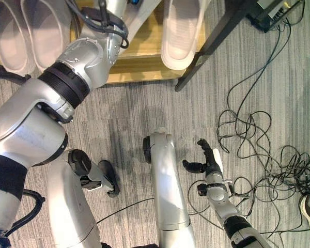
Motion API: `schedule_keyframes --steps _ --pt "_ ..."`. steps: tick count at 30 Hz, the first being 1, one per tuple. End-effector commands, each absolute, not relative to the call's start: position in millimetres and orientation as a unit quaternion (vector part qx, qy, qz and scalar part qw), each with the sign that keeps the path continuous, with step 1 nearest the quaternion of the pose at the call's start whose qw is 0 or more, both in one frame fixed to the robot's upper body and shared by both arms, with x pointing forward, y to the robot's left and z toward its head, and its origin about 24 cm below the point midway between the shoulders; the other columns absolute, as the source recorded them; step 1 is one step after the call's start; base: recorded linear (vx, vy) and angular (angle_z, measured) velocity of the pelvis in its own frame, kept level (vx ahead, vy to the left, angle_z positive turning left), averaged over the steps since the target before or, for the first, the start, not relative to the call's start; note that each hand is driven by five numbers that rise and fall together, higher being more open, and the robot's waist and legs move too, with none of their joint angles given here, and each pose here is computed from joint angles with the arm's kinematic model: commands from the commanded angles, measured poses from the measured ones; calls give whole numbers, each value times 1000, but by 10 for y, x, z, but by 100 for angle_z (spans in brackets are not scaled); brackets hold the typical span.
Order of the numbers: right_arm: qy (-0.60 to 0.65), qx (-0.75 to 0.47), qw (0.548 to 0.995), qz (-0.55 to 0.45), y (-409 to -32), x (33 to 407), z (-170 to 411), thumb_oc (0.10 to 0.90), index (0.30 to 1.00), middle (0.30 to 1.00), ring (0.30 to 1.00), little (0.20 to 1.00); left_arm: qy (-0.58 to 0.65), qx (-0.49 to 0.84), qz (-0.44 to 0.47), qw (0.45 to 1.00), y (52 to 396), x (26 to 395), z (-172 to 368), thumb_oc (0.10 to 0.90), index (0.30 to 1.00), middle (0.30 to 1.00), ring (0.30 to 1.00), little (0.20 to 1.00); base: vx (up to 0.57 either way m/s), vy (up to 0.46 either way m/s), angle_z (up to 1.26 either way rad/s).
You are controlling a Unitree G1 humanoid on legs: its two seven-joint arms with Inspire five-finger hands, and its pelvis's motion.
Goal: Arrange the slippers neatly on the shoe rack.
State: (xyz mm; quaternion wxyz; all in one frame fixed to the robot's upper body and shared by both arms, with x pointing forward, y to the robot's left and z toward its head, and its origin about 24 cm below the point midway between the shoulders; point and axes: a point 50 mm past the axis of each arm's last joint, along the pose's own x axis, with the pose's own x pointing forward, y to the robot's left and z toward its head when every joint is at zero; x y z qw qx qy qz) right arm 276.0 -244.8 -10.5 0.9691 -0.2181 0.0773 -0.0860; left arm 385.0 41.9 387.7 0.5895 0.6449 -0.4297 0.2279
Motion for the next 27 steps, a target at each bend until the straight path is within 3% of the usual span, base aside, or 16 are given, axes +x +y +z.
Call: schedule_keyframes --steps 1,8,13,21,27 --pt "41 -178 976 -120 -2491 2772 8 800 900 900 900 900 -480 644 318 504 346 3459 4695 800 900 900 900 900 0 0 0" --pt "56 -182 974 -121 -2544 2714 -51 800 900 900 900 900 -439 690 318 479 474 3563 4626 800 900 900 900 900 0 0 0" --pt "69 -187 974 -110 -2505 2724 -85 800 900 900 900 900 -414 684 308 516 573 3595 4643 800 900 900 900 900 0 -17 0" --pt "90 -202 970 -101 -2487 2716 -149 800 900 900 900 900 -428 706 299 478 515 3567 4650 800 900 900 900 900 -9 -18 1" --pt "121 -201 968 -86 -2450 2658 -271 800 900 900 900 900 -410 698 267 523 529 3683 4470 800 900 900 900 900 -14 -19 1"
